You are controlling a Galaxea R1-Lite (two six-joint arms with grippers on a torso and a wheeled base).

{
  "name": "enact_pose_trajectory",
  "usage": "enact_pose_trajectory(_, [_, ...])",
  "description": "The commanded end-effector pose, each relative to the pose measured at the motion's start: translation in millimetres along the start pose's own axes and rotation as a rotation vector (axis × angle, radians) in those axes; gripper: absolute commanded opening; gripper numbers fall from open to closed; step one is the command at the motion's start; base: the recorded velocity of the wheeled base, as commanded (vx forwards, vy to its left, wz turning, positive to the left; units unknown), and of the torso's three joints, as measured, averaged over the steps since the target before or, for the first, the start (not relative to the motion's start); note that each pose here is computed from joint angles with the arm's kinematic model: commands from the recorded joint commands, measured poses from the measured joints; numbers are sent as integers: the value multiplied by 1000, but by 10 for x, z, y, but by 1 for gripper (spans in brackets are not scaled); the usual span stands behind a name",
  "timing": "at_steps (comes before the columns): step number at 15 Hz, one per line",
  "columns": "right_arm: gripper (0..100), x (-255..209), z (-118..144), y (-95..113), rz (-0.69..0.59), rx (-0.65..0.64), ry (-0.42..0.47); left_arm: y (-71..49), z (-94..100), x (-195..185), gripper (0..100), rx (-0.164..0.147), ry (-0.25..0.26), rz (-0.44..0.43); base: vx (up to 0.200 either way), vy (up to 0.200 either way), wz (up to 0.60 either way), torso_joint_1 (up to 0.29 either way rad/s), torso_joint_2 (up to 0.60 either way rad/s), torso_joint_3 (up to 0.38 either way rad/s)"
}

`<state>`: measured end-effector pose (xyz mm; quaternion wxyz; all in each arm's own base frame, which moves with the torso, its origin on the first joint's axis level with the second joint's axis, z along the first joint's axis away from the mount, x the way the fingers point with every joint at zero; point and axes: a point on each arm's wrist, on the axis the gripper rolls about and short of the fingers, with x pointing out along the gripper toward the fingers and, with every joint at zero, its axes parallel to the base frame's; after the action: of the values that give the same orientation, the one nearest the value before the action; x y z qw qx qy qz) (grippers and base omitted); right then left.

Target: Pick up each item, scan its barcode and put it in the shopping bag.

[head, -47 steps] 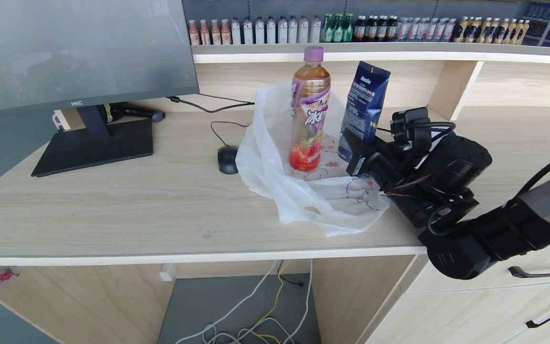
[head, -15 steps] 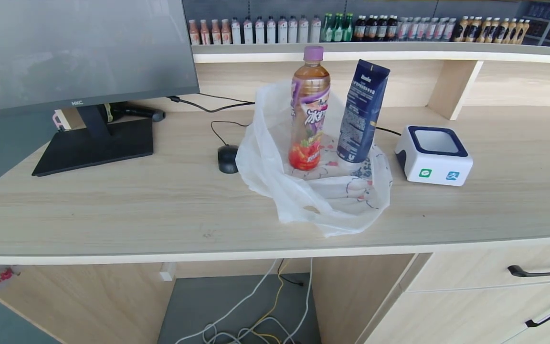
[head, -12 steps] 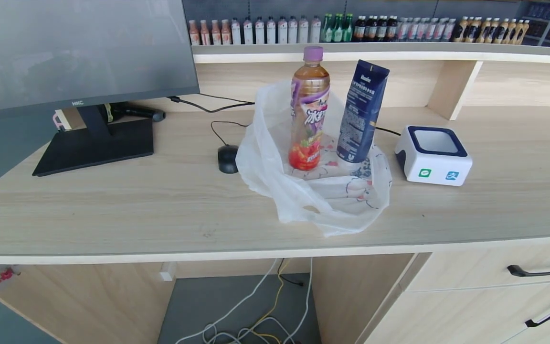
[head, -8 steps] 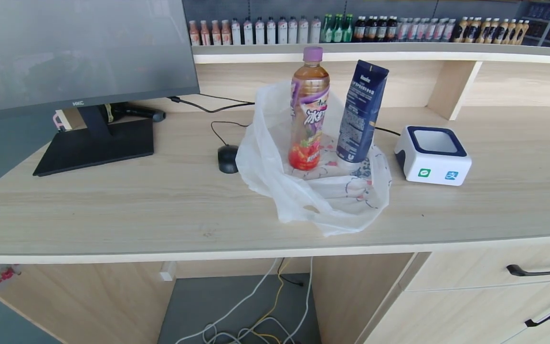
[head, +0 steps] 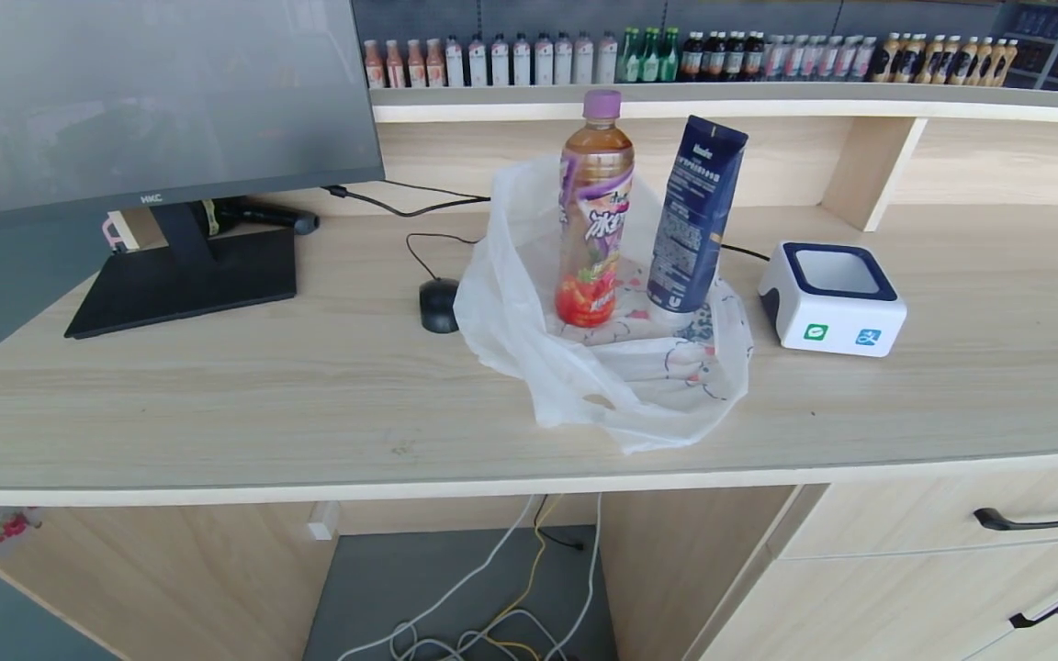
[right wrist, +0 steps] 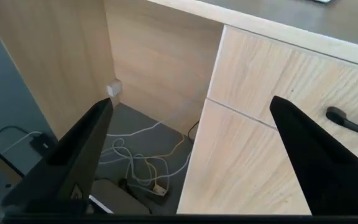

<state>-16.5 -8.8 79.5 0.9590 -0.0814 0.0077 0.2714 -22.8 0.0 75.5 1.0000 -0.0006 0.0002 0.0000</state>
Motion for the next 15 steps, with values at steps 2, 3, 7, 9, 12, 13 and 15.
enact_pose_trajectory(2, [100, -57, 3, 15, -56, 17, -58, 0, 0, 0, 0, 0, 0, 0, 0, 0, 0, 0, 0, 0])
enact_pose_trajectory(3, [100, -32, -17, 34, -138, 47, -30, 0, 0, 0, 0, 0, 0, 0, 0, 0, 0, 0, 0, 0])
enact_pose_trajectory(7, [100, 5, -23, 38, -287, 131, 20, 0, 0, 0, 0, -2, 0, 0, 0, 0, 0, 0, 0, 0])
enact_pose_trajectory(9, [100, 19, -20, 35, -296, 137, 39, 0, 0, 0, 0, -3, 0, 0, 0, 0, 0, 0, 0, 0])
enact_pose_trajectory(12, [100, 81, -4, 40, -492, 160, 132, 0, 0, 0, 0, -3, 0, 0, 0, 0, 0, 0, 0, 0])
enact_pose_trajectory(13, [100, 60, -3, 58, -540, 158, 101, 0, 0, 0, 0, -6, 0, 0, 0, 0, 0, 0, 0, 0])
enact_pose_trajectory(15, [100, 4, -19, 96, -559, 159, 10, 0, 0, 0, 0, -8, 0, 0, 0, 0, 0, 0, 0, 0])
